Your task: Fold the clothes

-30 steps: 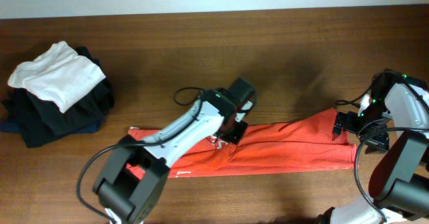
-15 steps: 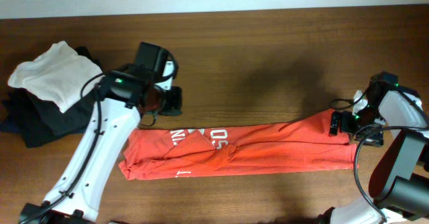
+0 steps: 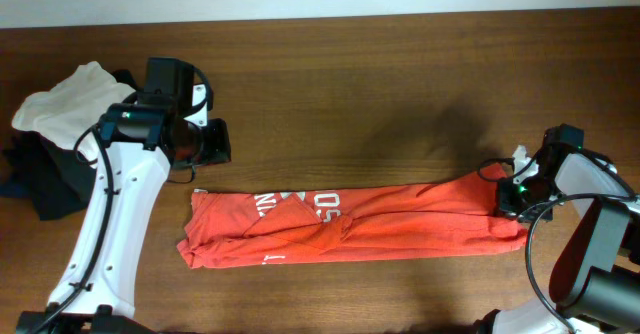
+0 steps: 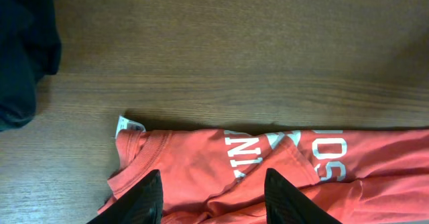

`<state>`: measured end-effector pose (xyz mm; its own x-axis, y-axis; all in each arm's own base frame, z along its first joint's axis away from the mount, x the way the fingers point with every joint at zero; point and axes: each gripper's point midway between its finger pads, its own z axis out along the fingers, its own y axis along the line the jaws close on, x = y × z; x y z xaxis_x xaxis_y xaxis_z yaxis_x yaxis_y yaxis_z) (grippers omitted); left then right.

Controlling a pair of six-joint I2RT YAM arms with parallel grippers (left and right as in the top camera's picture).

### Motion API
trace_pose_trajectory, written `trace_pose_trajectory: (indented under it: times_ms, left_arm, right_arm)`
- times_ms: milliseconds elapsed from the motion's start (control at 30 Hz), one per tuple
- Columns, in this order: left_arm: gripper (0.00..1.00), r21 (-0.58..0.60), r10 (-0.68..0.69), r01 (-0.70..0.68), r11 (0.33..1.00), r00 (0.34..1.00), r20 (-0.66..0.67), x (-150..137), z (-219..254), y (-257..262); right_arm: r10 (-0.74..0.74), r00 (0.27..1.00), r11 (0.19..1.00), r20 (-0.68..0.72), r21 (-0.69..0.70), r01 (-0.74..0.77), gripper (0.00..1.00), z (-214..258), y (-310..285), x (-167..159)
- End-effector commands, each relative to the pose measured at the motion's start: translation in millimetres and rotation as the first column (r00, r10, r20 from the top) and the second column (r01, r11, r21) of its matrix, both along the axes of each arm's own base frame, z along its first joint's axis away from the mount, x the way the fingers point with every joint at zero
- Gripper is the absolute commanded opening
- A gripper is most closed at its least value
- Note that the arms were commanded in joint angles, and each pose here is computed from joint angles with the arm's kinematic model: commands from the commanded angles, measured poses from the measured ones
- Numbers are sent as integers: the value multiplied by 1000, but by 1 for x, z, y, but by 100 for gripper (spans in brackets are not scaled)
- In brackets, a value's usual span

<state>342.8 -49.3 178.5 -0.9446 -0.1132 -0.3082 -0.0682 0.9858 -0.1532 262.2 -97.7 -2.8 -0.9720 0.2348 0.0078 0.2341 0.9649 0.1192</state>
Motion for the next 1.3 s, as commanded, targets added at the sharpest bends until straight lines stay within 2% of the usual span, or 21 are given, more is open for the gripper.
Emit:
trace_pose_trajectory:
  times_ms: [0,33,167,267,333,467,600,867,1067,1167,1267]
  left_arm:
    - [49,0,20,-20,1000,1000,15,0,7,5]
    - [49,0,20,-20,1000,1000,15,0,7,5]
    - [50,0,20,-20,1000,1000,14,0,7,5]
    - [50,0,20,-20,1000,1000,14,0,7,5]
    - [51,0,20,-20,1000,1000,14,0,7,5]
    - [52,-1,20,-20,1000,1000,14,0,7,5]
    - [55,-1,20,-20,1000,1000,13,-1,7,5]
    - [55,1,20,-20,1000,1000,2,-3,5,5]
    - [56,1,20,-20,1000,1000,1,-3,5,5]
    - [56,1,20,-20,1000,1000,1,-3,5,5]
    - [56,1,20,-20,1000,1000,1,-3,5,5]
  right_arm:
    - [7,1000,999,-20,36,-6,10,-2,3,-1]
    - [6,1000,1000,-15,29,-6,4,2,1,3]
    - [4,1000,999,-3,-36,-4,4,38,-19,24]
    - [-55,998,995,18,-88,57,4,80,-35,42]
    - [-50,997,995,62,-82,55,4,111,-35,56]
    - [1,997,999,81,-41,3,4,144,-13,66]
    - [108,994,994,28,-20,-108,4,144,28,62]
    - [384,920,923,-80,21,-384,4,127,125,42]
    - [404,902,915,-152,50,-401,4,92,167,16]
    - [442,889,895,-115,121,-429,5,79,194,11]
    - [424,902,902,-87,128,-412,5,73,207,15]
